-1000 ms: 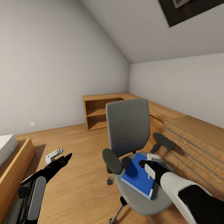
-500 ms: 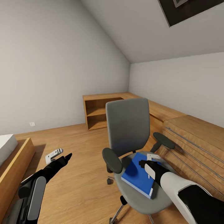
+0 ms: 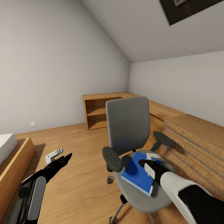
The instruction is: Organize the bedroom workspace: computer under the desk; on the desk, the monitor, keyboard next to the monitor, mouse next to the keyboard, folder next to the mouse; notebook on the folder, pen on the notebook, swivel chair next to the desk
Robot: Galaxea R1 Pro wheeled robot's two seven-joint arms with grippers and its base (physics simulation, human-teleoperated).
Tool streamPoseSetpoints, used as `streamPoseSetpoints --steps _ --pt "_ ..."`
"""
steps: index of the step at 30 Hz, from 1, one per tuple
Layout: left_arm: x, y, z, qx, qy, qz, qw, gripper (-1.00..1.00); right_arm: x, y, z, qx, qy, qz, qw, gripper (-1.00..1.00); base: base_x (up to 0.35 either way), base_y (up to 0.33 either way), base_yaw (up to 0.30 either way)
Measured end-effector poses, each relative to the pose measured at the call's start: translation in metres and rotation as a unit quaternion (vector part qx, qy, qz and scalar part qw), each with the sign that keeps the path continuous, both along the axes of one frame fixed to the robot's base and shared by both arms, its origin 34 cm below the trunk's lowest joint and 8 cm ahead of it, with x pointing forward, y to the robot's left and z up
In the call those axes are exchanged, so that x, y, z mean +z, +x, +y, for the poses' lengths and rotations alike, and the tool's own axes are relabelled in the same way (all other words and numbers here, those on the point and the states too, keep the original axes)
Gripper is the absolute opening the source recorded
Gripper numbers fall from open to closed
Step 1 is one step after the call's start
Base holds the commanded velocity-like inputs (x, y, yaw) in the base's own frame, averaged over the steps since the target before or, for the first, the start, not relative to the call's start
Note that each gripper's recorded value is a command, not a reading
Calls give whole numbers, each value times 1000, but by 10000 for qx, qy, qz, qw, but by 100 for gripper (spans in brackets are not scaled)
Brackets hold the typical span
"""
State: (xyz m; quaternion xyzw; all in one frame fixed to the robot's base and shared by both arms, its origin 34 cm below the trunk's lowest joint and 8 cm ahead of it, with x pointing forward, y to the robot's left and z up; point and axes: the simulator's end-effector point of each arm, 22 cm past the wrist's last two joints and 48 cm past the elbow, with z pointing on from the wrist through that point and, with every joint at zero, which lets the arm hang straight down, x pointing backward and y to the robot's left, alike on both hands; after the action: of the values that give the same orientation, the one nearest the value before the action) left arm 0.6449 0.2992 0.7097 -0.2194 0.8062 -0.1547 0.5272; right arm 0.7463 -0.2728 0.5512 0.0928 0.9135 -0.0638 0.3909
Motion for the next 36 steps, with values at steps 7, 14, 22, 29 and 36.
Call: streamPoseSetpoints --steps 7,14,22,29,36 --pt "0 0 0 3 -1 0 10000 100 0 0 0 8 -9 3 10000 100 0 0 0" --pt "0 0 0 4 -1 1 10000 100 -1 0 1 -3 32 13 10000 -100 0 0 0" --pt "0 0 0 3 -2 0 10000 100 0 0 1 28 -20 18 10000 -100 0 0 0" --pt "0 0 1 6 -1 1 10000 100 0 0 1 22 0 14 10000 -100 0 0 0" --pt "0 0 1 10 -3 1 10000 100 0 0 1 20 2 11 10000 -100 0 0 0"
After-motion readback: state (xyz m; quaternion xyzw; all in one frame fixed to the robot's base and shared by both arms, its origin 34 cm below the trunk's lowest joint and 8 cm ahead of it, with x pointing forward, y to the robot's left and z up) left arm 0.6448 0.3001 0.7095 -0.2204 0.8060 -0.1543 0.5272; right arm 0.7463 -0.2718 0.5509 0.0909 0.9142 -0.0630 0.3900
